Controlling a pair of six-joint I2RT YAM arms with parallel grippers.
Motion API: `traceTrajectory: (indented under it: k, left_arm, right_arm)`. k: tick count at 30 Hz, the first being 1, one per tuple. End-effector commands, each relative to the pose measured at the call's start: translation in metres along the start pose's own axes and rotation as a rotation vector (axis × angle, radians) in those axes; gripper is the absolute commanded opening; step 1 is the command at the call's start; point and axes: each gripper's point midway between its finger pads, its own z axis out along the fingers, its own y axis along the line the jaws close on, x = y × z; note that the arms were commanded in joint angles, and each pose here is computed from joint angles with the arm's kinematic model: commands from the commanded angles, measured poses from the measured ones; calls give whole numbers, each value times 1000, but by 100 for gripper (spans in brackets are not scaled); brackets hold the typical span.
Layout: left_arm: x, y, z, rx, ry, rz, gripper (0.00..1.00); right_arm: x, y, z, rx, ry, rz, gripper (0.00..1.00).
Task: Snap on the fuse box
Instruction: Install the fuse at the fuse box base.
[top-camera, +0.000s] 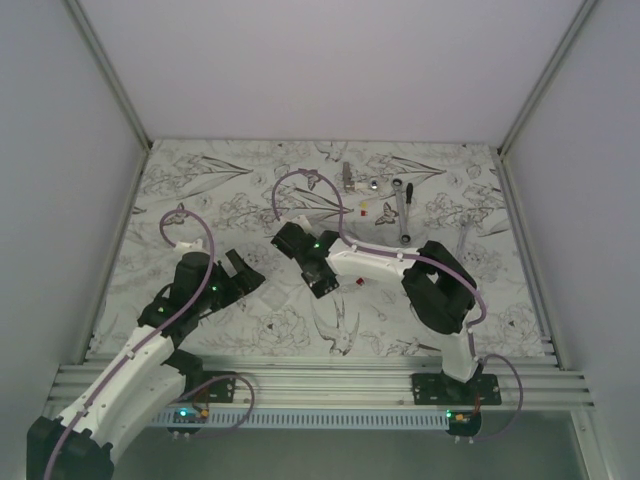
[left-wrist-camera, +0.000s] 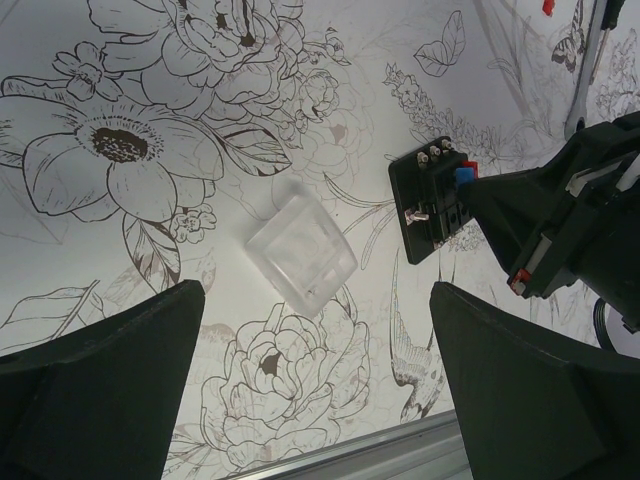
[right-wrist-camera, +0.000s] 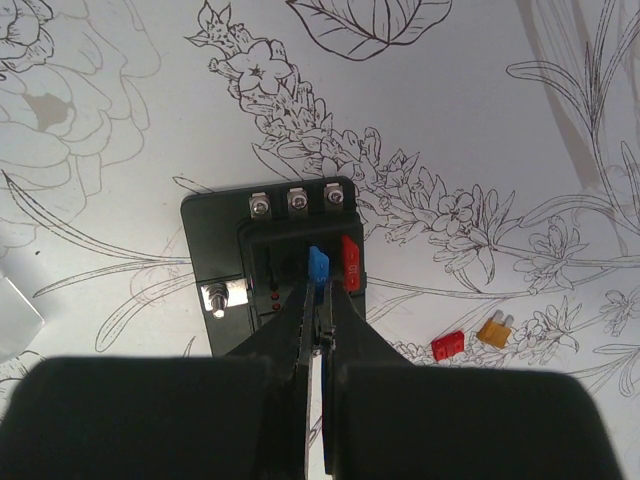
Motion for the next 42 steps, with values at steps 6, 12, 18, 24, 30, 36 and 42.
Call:
traceTrajectory:
  k: [6, 12, 18, 24, 30, 36, 42]
  left_arm:
    - [6, 3, -1, -6, 25, -12, 100]
    - [5, 1, -2, 1, 24, -21, 100]
    - [5, 0, -3, 9, 18, -35, 100]
    - [5, -1, -5, 18, 15, -37, 100]
    - [6, -1, -5, 17, 18, -40, 100]
    - [5, -2, -5, 23, 13, -42, 100]
    - [5, -3, -6, 26, 15, -46, 100]
  right_arm:
    - [3, 9, 5, -17, 36, -81, 0]
    - [-1, 7, 3, -11, 16, -80, 0]
    - [-13, 11, -2, -8, -54, -56, 0]
    - [-17, 12, -6, -14, -80, -64, 0]
    - [-10, 17, -2, -46, -65, -125, 0]
    - [-3, 11, -5, -46, -70, -166, 0]
    - [1, 0, -22, -52, -92, -179, 0]
